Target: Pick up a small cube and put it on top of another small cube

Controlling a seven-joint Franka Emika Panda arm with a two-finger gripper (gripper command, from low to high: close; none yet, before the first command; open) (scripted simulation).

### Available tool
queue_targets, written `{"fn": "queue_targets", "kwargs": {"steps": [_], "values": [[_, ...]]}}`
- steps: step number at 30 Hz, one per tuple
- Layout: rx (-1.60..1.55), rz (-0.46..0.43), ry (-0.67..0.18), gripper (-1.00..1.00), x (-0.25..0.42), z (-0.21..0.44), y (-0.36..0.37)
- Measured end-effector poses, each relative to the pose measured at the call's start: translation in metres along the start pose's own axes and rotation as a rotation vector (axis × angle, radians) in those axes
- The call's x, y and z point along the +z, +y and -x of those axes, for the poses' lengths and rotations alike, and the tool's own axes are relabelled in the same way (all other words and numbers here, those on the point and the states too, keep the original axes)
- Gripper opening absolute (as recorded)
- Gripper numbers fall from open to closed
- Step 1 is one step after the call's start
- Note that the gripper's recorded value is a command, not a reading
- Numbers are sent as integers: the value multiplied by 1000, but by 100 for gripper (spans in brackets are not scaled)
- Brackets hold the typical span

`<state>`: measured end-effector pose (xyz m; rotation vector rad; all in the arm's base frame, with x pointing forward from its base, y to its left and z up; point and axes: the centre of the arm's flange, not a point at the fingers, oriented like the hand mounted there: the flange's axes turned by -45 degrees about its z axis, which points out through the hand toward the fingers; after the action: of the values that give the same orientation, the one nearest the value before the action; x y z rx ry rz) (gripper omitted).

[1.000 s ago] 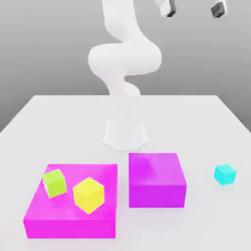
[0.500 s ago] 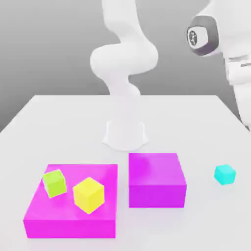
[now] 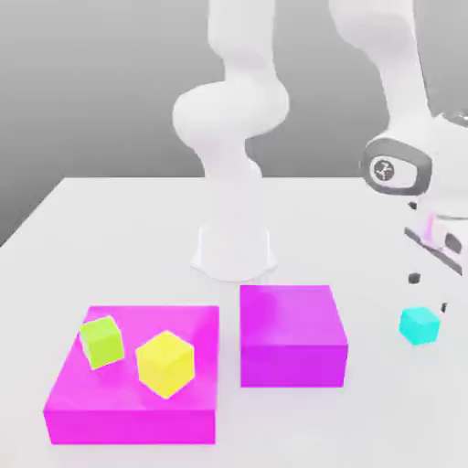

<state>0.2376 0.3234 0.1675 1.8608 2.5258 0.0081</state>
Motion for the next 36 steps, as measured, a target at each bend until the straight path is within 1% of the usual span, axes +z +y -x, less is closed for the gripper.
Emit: {"fn": "queue_targets", "kwargs": {"steps": [4,5,12,20,22,28,36], "values": [[-2,-4,0,0,36,0,-2],[-1,-6,0,-100,42,1,-3],[-1,-6,-1,-100,41,1,-3],[16,-7,0,-100,-20,6,2],[77,-10,3,-100,-30,27,19],[310,-14,13,-100,-57,117,68],[594,-13,16,-100,-92,246,93]]}}
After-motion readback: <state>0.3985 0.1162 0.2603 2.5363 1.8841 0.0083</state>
